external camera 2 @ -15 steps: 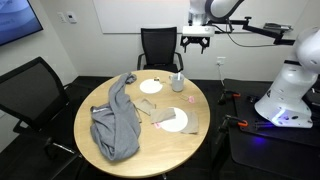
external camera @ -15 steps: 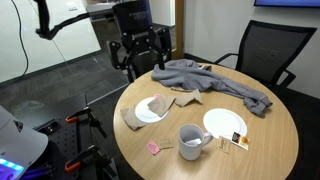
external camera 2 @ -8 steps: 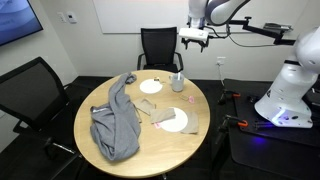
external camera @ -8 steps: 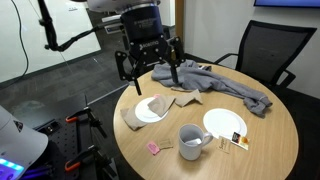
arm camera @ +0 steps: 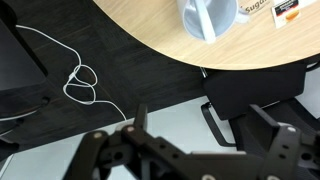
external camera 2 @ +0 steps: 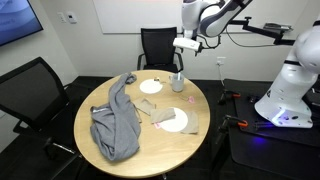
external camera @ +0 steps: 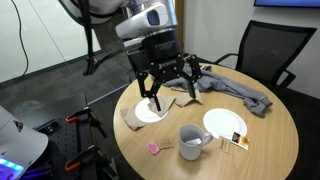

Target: Take the marker out of the cup and put it on the table

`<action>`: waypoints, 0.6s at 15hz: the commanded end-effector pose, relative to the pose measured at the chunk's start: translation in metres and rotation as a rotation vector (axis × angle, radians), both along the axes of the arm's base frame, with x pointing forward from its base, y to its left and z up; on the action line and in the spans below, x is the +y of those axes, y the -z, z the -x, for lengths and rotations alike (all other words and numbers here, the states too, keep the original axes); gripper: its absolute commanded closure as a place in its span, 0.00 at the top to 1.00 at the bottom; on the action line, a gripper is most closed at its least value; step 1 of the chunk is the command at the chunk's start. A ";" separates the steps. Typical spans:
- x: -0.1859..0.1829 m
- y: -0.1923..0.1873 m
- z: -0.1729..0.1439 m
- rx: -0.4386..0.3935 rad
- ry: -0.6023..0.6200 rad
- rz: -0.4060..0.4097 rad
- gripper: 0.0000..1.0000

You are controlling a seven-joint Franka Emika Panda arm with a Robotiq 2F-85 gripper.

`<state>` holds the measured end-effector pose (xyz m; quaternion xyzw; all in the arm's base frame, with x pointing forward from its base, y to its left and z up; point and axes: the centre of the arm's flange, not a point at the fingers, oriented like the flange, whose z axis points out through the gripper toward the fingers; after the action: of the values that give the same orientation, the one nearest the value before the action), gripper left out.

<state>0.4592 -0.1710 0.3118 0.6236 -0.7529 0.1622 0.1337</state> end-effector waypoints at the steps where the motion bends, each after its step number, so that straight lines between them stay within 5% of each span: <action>1: -0.005 0.026 -0.023 -0.004 -0.050 0.041 1.00; 9: -0.005 0.071 -0.037 0.086 -0.148 0.067 1.00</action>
<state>0.4857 -0.1728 0.2561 0.6720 -0.7008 0.1649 0.1734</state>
